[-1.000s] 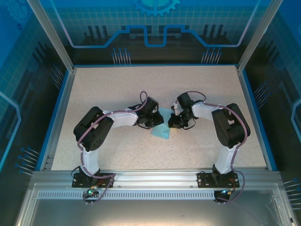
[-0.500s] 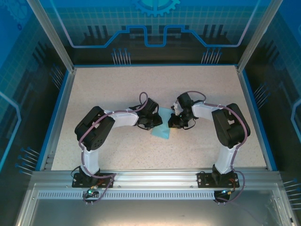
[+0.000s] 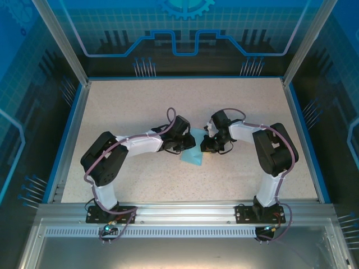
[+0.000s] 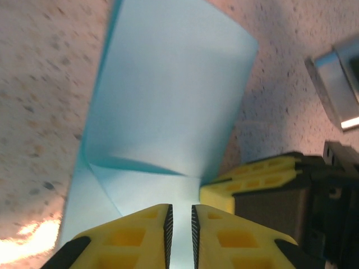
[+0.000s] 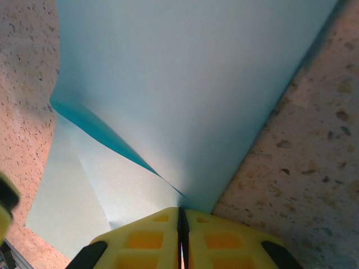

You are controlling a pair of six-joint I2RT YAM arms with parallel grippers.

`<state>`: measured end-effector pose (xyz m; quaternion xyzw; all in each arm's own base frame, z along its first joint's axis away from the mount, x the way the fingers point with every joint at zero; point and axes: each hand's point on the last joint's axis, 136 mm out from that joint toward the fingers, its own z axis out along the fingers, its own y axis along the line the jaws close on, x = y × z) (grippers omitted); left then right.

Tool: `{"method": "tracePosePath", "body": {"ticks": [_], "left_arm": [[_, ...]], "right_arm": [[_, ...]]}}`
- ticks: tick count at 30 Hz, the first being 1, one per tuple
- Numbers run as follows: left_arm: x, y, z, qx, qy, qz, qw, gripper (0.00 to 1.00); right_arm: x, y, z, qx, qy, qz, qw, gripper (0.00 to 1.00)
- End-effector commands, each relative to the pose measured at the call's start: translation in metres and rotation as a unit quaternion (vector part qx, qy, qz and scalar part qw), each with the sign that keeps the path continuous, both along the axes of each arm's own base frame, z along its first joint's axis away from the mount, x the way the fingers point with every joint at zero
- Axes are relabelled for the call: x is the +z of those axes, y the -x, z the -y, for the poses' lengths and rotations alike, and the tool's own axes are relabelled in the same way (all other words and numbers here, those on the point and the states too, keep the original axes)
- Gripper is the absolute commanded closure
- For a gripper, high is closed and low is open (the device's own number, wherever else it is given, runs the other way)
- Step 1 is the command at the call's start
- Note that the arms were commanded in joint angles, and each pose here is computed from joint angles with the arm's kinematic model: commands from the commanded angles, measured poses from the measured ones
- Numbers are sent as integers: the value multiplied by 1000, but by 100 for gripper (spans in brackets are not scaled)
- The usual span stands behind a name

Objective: Fold a paper plane with a square sheet of paper (pick it up from the middle)

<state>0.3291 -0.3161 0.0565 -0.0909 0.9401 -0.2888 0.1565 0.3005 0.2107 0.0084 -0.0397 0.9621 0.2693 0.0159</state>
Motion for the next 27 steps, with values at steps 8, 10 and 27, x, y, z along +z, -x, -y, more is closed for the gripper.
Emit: {"method": "tracePosePath", "body": {"ticks": [8, 10, 27], "left_arm": [[-37, 13, -4, -6, -33, -44, 998, 85], [-43, 14, -5, -5, -40, -50, 998, 85], [-64, 31, -18, 22, -49, -96, 994, 95]], "right_arm": [[-28, 13, 18, -2, 49, -30, 998, 90], [-26, 12, 16, -2, 43, -28, 999, 89], [48, 8, -16, 8, -47, 15, 999, 89]]}}
